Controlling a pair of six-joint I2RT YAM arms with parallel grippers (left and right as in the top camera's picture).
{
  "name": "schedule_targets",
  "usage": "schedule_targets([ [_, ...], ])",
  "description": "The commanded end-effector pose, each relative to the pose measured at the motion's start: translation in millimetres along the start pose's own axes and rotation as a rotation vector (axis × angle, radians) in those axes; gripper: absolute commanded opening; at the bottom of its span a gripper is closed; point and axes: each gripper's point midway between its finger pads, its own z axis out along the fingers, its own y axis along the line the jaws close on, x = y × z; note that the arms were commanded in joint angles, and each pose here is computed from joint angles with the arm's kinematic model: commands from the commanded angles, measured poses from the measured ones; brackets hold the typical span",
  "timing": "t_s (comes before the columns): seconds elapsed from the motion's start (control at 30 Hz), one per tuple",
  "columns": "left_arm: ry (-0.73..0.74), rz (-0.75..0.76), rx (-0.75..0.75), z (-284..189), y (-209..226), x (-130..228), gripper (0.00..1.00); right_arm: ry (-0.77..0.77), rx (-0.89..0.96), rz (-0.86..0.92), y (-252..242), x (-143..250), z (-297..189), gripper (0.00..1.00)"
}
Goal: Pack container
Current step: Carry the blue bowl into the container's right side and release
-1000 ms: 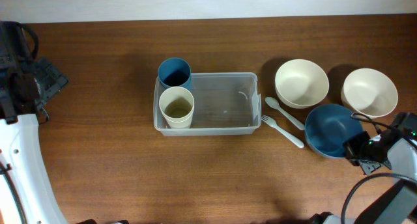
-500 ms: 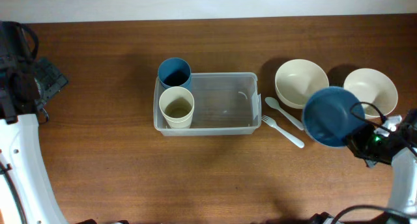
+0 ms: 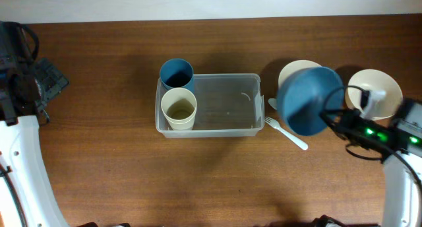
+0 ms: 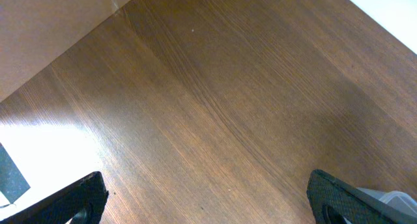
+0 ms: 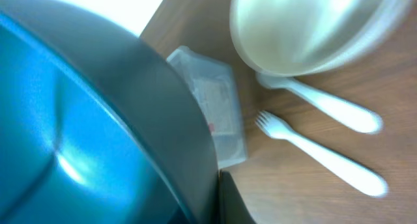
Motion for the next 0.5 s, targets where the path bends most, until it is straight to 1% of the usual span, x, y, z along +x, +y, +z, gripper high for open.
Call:
schedule_targets([
  [0.0,0.007,-0.013,-0.005,2.1,1.0,0.6,1.00,0.031,-0.041,-0.073,36.2,2.6,19.6,0.04],
  [0.23,0.007,-0.013,-0.005,2.1,1.0,0.6,1.00,0.040,-0.009,-0.176,79.5,15.6,74.7,0.04],
  [0.33,0.007,-0.014,-0.005,2.1,0.9,0.6,1.00,0.035,0.097,-0.176,71.8,23.6,97.1,0.04],
  [0.47,0.007,-0.014,-0.005,2.1,0.9,0.6,1.00,0.096,0.188,-0.184,55.1,43.1,129.3,0.04],
])
